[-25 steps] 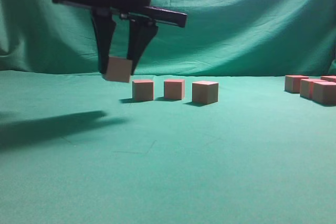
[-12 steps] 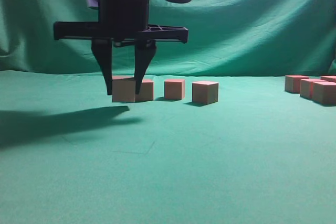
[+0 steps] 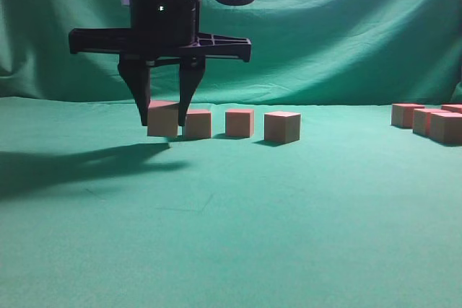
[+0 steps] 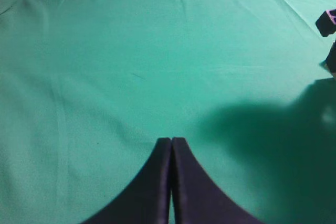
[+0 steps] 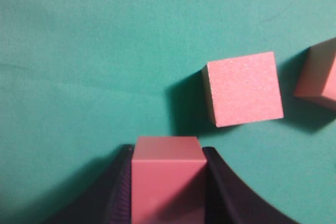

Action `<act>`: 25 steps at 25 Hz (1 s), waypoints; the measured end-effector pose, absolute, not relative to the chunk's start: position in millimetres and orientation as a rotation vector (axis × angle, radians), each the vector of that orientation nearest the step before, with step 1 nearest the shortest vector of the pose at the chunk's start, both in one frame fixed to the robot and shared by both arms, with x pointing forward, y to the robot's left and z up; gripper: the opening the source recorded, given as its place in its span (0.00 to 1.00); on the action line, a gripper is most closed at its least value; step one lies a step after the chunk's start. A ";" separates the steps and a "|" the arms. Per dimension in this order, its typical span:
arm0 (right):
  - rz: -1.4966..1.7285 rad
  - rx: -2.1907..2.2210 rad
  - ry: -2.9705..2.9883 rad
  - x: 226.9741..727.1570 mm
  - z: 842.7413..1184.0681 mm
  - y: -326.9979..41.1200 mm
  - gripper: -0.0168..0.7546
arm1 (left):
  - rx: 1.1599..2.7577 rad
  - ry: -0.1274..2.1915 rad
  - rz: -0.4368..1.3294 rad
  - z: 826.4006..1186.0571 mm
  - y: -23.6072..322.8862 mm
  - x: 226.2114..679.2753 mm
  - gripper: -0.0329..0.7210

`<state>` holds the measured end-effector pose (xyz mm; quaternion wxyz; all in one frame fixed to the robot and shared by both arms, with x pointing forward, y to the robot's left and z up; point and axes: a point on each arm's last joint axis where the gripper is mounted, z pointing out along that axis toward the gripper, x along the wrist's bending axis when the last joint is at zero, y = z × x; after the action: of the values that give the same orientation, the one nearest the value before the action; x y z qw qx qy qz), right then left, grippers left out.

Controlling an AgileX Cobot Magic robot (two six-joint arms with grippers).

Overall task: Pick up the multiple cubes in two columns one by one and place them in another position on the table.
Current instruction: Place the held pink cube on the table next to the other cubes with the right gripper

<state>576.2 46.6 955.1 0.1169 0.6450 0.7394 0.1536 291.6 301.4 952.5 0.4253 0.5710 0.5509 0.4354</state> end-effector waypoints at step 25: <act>0.405 1.866 2.163 574.6 943.6 49.9 0.37 | 1.428 1.378 1.089 952.5 301.4 291.6 0.04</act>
<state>574.6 49.9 943.6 0.1281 0.6414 0.7435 0.1391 291.6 301.4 952.5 0.4253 0.5710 0.5509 0.4354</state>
